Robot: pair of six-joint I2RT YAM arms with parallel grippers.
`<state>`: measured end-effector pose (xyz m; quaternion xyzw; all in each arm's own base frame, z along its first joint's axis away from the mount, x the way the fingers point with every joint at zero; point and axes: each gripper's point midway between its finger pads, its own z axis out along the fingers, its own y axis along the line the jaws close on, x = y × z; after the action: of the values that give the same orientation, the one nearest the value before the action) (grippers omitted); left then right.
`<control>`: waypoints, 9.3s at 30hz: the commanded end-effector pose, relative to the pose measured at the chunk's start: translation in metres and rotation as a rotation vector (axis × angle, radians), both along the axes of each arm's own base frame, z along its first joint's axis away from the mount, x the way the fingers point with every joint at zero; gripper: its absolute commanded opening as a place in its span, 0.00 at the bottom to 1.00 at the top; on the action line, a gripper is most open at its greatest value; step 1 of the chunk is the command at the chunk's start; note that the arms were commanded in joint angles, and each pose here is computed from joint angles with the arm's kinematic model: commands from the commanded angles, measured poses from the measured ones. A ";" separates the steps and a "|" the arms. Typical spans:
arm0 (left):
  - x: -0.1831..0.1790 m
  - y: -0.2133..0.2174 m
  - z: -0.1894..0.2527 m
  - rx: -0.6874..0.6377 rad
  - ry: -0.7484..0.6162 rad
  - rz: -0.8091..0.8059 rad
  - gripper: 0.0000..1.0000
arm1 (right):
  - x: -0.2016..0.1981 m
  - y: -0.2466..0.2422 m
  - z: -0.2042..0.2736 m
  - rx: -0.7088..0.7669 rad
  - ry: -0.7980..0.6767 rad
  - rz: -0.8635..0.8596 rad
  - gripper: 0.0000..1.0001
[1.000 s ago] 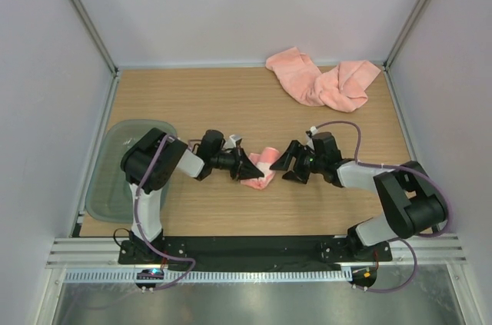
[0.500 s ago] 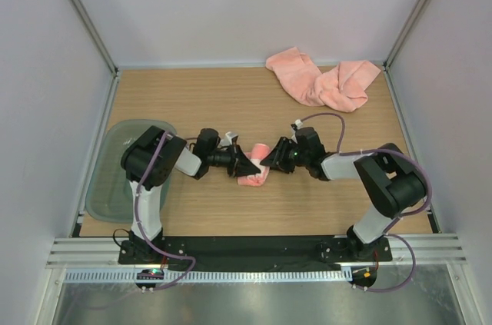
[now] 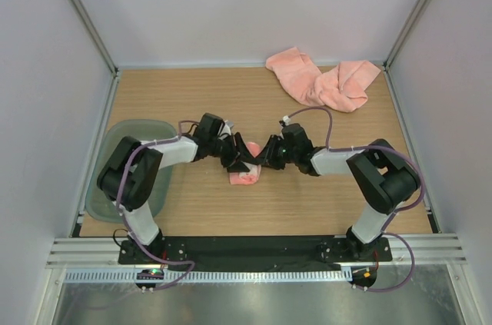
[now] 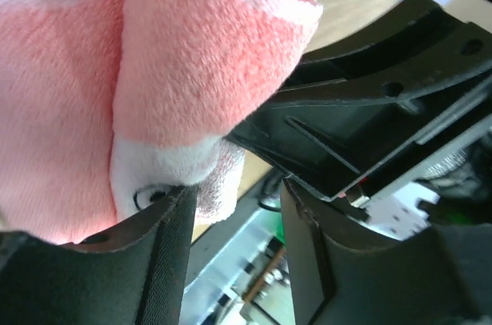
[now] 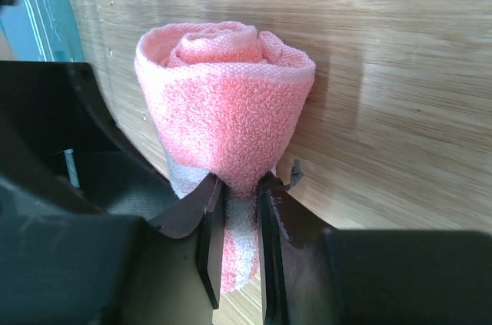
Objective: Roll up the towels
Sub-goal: Roll the towel, then place the rolled towel into the container, then grab a towel with the right arm
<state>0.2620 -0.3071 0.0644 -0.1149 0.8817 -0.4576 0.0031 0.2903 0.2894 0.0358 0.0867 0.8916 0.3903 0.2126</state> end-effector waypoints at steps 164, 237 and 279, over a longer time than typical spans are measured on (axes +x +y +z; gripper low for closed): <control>0.097 0.384 0.037 0.739 0.031 1.083 0.00 | -0.027 -0.056 0.076 -0.271 -0.070 0.064 0.71; 0.035 0.321 0.174 0.613 -0.549 0.869 0.96 | 0.050 -0.077 0.155 -0.361 -0.216 -0.067 0.73; -0.035 0.231 0.142 0.701 -0.754 0.346 1.00 | 0.085 -0.275 0.184 -0.717 -0.161 -0.622 0.18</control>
<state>0.2260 -0.0805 0.1973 -0.0797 0.8973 -0.1441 0.4095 0.4457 0.0459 0.1104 0.1887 0.9441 -0.0164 0.2698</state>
